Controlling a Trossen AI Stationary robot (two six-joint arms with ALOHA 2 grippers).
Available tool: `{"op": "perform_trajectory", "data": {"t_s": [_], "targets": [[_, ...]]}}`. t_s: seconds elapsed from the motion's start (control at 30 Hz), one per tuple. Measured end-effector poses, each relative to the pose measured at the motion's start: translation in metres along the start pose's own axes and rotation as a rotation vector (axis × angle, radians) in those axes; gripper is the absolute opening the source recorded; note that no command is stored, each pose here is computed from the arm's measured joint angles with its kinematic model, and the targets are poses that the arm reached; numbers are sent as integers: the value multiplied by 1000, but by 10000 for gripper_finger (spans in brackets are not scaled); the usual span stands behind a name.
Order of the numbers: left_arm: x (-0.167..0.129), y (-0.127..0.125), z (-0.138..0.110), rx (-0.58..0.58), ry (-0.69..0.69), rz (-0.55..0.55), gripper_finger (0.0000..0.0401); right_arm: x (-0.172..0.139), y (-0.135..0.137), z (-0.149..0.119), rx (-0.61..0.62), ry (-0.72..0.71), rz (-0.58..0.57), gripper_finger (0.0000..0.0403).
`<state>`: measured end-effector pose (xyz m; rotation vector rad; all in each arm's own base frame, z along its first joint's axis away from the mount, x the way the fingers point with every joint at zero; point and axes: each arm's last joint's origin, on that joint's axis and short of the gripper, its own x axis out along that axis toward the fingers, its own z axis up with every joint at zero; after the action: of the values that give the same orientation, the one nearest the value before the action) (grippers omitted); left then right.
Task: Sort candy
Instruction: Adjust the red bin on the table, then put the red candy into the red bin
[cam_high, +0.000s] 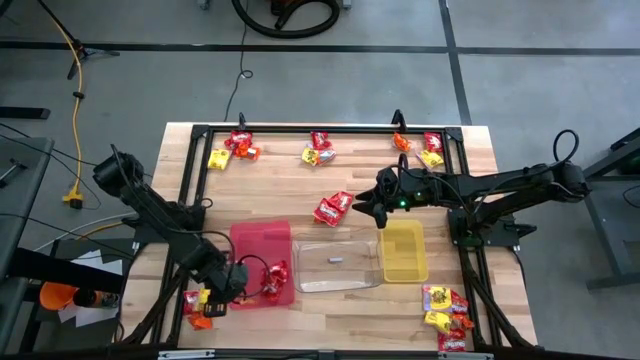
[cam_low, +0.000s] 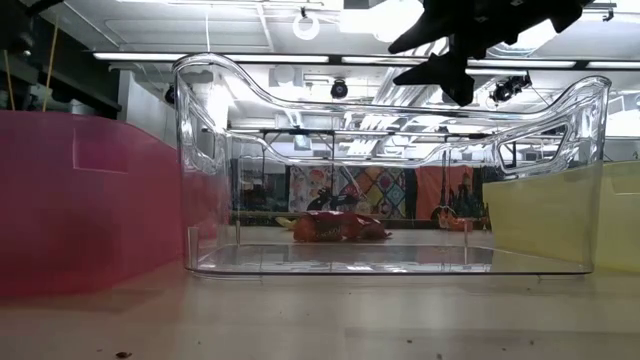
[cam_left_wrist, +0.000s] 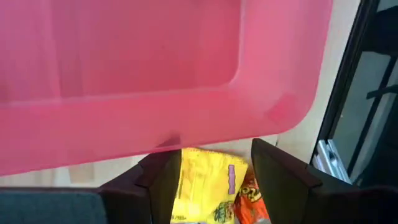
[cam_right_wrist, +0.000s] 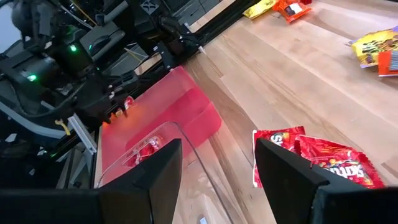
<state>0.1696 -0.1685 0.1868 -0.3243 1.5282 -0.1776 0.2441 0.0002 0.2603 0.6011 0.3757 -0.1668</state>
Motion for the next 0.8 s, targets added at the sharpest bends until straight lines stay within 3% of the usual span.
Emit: {"op": "perform_trajectory", "data": {"t_s": [0.2, 0.5, 0.67, 0.8], "targets": [[-8, 2, -20, -55, 244, 40, 182, 0, 0, 0, 7, -1, 0, 197], [9, -2, -40, -200, 288, 77, 182, 0, 0, 0, 7, -1, -1, 197], [17, 7, -45, -151, 311, 96, 182, 0, 0, 0, 7, -6, -7, 197], [21, 8, -48, -68, 363, 48, 182, 0, 0, 0, 10, -7, -7, 197]]}}
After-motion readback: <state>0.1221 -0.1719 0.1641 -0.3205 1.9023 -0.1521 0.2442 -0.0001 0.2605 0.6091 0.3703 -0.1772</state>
